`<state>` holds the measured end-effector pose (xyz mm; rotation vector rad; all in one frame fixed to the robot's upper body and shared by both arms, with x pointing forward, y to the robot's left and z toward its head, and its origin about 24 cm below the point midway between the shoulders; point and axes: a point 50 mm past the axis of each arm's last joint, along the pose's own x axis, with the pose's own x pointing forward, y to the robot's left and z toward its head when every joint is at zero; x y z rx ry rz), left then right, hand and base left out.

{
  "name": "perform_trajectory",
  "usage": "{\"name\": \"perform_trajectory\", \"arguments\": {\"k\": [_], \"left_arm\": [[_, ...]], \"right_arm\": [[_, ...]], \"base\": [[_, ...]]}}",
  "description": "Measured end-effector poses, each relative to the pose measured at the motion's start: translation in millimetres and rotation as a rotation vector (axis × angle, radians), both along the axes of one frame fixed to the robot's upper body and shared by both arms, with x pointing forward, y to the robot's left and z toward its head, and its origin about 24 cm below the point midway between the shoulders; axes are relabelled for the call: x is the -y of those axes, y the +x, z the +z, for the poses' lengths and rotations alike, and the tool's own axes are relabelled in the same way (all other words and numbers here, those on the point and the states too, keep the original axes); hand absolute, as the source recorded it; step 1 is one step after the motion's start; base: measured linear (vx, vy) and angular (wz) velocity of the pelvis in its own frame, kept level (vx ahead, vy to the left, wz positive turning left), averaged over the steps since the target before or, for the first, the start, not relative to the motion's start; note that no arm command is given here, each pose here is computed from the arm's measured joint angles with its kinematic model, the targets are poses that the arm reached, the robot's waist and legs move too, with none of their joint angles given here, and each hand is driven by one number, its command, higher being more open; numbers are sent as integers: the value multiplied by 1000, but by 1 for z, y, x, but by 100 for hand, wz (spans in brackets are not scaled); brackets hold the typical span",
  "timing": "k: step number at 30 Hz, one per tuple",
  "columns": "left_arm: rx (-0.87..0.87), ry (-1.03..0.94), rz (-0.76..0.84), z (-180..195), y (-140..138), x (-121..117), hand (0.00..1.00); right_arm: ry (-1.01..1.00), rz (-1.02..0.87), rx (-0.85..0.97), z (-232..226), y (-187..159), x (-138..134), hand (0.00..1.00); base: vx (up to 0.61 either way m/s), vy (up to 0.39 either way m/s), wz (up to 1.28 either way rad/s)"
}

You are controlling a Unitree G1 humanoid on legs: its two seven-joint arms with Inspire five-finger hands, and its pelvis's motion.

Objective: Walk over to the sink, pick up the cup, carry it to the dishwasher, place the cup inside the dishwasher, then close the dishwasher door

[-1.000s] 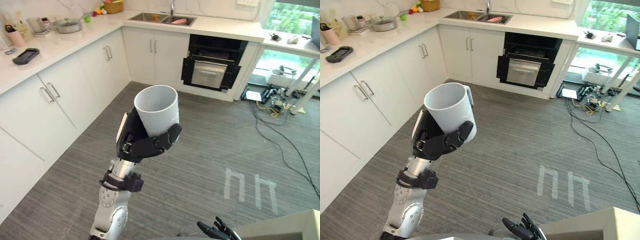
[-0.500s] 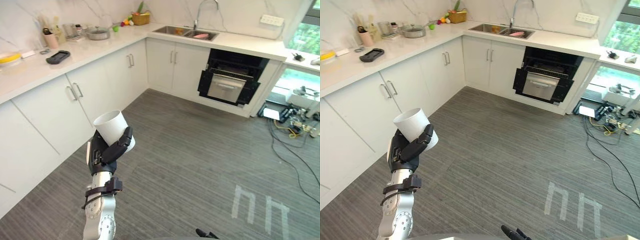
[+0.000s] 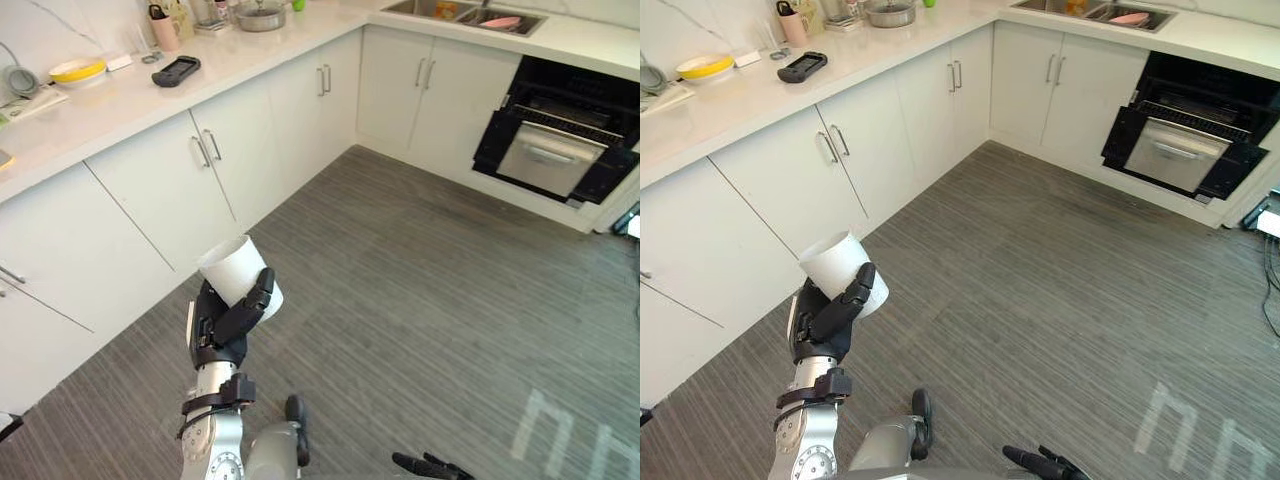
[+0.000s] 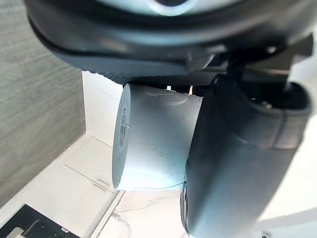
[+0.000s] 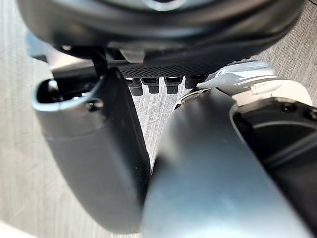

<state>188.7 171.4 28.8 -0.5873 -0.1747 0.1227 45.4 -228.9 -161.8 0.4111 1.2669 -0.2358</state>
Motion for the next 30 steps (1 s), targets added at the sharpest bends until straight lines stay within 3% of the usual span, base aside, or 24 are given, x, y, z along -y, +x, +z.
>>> {"name": "perform_trajectory", "arguments": {"k": [5,9,12,17,20,25,30], "left_arm": [[66,6,-138,15,24,18,0],[76,45,-255,17,24,41,0],[76,63,-276,17,27,46,0],[61,98,-309,16,27,46,0],[-2,119,-327,3,14,50,0],[64,103,-373,13,18,61,0],[27,96,-411,3,-1,60,0]], "right_arm": [[-26,-102,44,3,1,5,100],[-37,-116,95,3,9,-5,100],[-21,-174,151,4,20,-19,100],[-168,-228,183,13,31,-20,100],[-261,-239,197,20,34,-12,100],[-354,-335,464,59,74,-14,100],[-402,-319,692,95,99,-14,100]], "base": [[534,325,15],[430,135,39],[469,-18,4],[495,-86,-8],[646,-142,-55],[572,-152,-50],[519,-110,-87]]}}
